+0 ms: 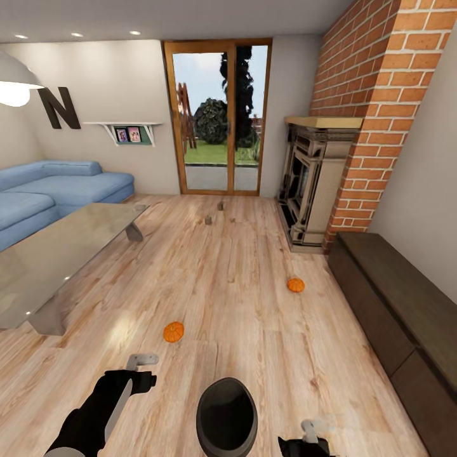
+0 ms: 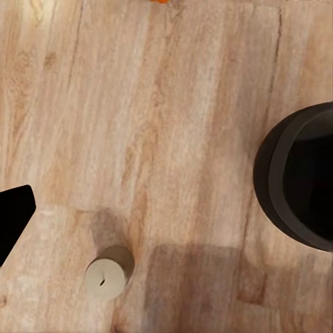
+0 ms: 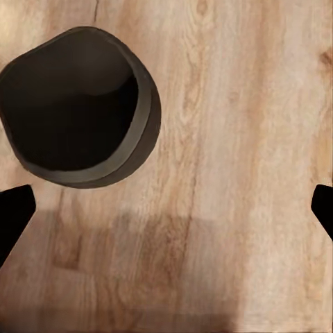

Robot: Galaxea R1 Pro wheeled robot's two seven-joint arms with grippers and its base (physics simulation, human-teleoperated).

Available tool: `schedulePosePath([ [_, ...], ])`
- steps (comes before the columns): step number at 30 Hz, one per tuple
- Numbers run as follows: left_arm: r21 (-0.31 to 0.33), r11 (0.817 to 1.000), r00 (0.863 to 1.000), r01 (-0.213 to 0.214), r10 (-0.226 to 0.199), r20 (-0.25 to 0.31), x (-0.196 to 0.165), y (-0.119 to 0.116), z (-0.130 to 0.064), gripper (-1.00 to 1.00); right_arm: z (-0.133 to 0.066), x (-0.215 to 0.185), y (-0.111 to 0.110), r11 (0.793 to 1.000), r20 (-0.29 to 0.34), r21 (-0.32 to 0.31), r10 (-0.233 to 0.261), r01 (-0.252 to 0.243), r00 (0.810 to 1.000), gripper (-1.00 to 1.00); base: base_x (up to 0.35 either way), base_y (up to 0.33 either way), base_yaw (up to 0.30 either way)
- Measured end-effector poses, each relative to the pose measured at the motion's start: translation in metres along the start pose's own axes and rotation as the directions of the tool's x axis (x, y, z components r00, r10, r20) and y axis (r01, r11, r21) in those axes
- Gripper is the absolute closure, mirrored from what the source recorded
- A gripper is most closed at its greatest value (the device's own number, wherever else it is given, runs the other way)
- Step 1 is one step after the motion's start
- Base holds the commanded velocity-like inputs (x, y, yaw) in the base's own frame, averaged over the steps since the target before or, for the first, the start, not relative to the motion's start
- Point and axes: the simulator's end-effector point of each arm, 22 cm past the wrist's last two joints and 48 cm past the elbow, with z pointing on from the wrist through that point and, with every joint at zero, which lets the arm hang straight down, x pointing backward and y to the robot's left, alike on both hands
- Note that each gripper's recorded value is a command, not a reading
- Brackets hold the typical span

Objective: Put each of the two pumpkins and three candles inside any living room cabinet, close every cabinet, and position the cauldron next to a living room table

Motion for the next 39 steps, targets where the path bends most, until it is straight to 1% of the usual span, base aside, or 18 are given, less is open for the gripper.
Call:
schedulePosePath([
  [1,0.000,1.000,1.000,0.000,0.000,0.000,0.000,0.000,0.000,-1.00,0.000,0.007,0.020,0.999,-0.046,-0.029,-0.016,0.015,0.999,-1.00,0.000,0.000,0.000],
  [2,0.001,1.000,1.000,0.001,-0.001,0.000,0.000,0.000,0.000,-1.00,-0.002,0.003,0.048,0.998,-0.071,-0.066,-0.027,0.022,0.997,-1.00,0.000,0.000,0.000],
  [3,0.001,1.000,1.000,0.002,-0.002,-0.001,0.000,0.000,0.000,-1.00,-0.009,-0.016,0.088,0.994,-0.084,-0.104,-0.030,0.022,0.996,-1.00,0.000,0.000,0.000],
  [4,0.001,1.000,1.000,0.003,-0.003,-0.002,0.000,0.000,0.000,-1.00,-0.015,-0.037,0.106,0.994,-0.078,-0.111,-0.030,0.021,0.997,-1.00,0.000,0.000,0.000],
  [5,0.001,1.000,1.000,0.004,-0.004,-0.002,0.000,0.001,0.000,-1.00,-0.020,-0.061,0.115,0.994,-0.064,-0.105,-0.030,0.023,0.998,-1.00,0.000,0.000,0.000],
  [8,0.002,1.000,1.000,0.008,-0.008,-0.004,0.001,0.002,0.000,-1.00,-0.034,-0.174,0.132,0.995,0.037,-0.098,0.005,-0.001,0.999,-1.00,0.000,0.000,0.000],
  [10,0.007,1.000,1.000,0.009,-0.009,-0.006,0.001,0.001,0.000,-1.00,-0.038,-0.215,0.137,0.995,0.066,-0.095,0.041,-0.035,0.997,-1.00,0.000,0.000,0.000],
  [11,0.008,1.000,1.000,0.009,-0.009,-0.006,0.001,0.000,0.000,-1.00,-0.038,-0.223,0.136,0.995,0.069,-0.089,0.050,-0.044,0.996,-1.00,0.000,0.000,0.000],
  [15,0.013,1.000,1.000,0.009,-0.009,-0.007,0.002,-0.002,0.000,-1.00,-0.036,-0.252,0.134,0.996,0.084,-0.073,0.051,-0.045,0.995,-1.00,0.000,0.000,0.000],
  [17,0.017,1.000,1.000,0.008,-0.008,-0.009,0.002,-0.005,0.000,-1.00,-0.028,-0.250,0.133,0.998,0.058,-0.062,0.035,-0.031,0.998,-1.00,0.000,0.000,0.000],
  [20,0.035,0.999,1.000,0.011,-0.011,-0.014,0.004,-0.016,0.000,-1.00,-0.014,-0.238,0.140,0.998,0.012,-0.046,-0.035,0.035,0.999,-1.00,0.000,0.000,0.000],
  [22,0.048,0.999,0.999,0.016,-0.015,-0.031,0.007,-0.022,-0.001,-1.00,-0.009,-0.233,0.141,0.998,-0.004,-0.038,-0.058,0.058,0.998,-1.00,0.000,0.000,0.000],
  [23,0.076,0.997,0.998,0.033,-0.028,-0.063,0.013,-0.030,-0.002,-1.00,-0.005,-0.232,0.140,0.997,-0.004,-0.032,-0.065,0.065,0.998,-1.00,0.000,0.000,0.000],
  [27,0.182,0.977,0.991,0.108,-0.090,-0.102,0.001,-0.058,-0.008,-1.00,-0.003,-0.234,0.139,0.997,0.008,-0.026,-0.068,0.068,0.998,-1.00,0.000,0.000,0.000],
  [34,0.216,0.966,0.982,0.141,-0.110,-0.153,0.011,-0.072,-0.005,-1.00,-0.002,-0.232,0.138,0.997,0.001,-0.019,-0.071,0.071,0.997,-1.00,0.000,0.000,0.000],
  [36,0.224,0.964,0.982,0.144,-0.111,-0.152,0.009,-0.075,-0.006,-1.00,-0.003,-0.226,0.136,0.997,-0.030,-0.013,-0.083,0.082,0.996,-1.00,0.000,0.000,0.000],
  [37,0.222,0.965,0.982,0.142,-0.109,-0.152,0.009,-0.076,-0.006,-1.00,-0.004,-0.219,0.135,0.996,-0.068,-0.011,-0.093,0.093,0.993,-1.00,0.000,0.000,0.000],
  [39,0.223,0.965,0.983,0.139,-0.108,-0.148,0.008,-0.078,-0.006,-1.00,-0.005,-0.211,0.137,0.996,-0.109,-0.024,-0.086,0.084,0.990,-1.00,0.000,0.000,0.000],
])
